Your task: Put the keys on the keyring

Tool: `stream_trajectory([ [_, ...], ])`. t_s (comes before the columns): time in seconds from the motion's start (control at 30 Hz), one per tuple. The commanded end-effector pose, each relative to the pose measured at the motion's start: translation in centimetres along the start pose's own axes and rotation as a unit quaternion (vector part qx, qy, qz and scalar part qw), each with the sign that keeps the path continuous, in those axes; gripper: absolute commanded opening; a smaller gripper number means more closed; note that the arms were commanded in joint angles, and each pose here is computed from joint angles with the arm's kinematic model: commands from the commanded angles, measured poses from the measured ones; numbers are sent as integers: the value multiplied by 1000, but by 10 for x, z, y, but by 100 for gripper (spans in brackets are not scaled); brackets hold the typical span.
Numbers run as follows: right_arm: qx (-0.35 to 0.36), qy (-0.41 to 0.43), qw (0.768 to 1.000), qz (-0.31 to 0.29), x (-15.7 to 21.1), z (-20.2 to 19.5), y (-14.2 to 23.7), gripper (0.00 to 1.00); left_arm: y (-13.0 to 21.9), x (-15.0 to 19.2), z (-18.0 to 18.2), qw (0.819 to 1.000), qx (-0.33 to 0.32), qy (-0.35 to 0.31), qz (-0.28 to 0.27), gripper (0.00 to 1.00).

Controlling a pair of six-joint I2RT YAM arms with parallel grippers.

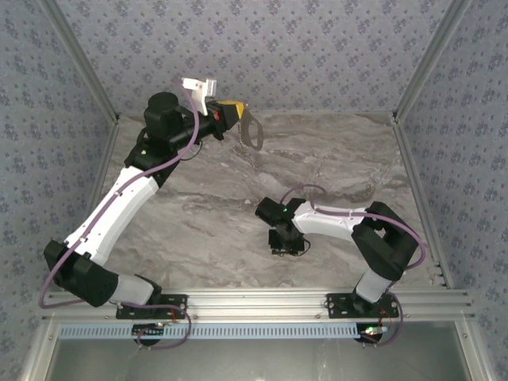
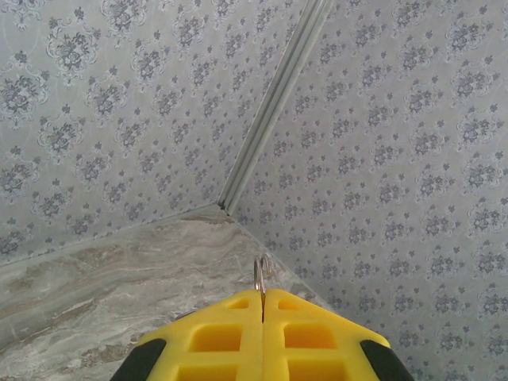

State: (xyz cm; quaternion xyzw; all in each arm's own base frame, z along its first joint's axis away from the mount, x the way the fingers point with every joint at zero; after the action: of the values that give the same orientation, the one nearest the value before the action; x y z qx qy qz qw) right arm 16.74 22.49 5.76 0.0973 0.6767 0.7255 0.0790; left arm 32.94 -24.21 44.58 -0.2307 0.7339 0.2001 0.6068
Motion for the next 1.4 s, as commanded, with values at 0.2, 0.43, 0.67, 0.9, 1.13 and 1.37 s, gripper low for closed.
stream_trajectory([
  [0.2, 9, -13, 1000, -23, -7, -4, 8, 33, 13, -23, -12, 999, 19, -10, -44, 0],
  [0.43, -1, -23, 999, -49, -12, -7, 23, 37, 14, -22, -13, 999, 21, -7, -45, 0],
  [0.67, 0, -37, 998, -47, -16, -11, 23, 38, 14, -21, -12, 999, 21, -3, -48, 0],
  [0.9, -1, -40, 999, -31, -19, -5, 13, 35, 15, -20, -12, 999, 19, -2, -49, 0],
  [1.13, 1, -35, 999, -27, -18, -5, 10, 33, 15, -20, -13, 999, 20, -2, -49, 0],
  [1.37, -2, -35, 999, -28, -17, -7, 12, 32, 13, -20, -12, 999, 21, -2, -49, 0],
])
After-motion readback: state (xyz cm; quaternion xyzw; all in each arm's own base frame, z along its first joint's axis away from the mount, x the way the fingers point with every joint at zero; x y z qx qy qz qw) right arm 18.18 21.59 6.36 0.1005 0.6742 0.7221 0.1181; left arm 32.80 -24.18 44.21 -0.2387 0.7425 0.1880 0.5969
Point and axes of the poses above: each hand's point on the last joint's axis, 136 mm out from that joint toward the fingers, its own y axis back along the fingers, its own z axis along the line the jaws close on, x = y × z, the point moved 4 cm from there along y, back along the fingers, and after that the axes turned 14 degrees about -y, right-handed, at the moved point
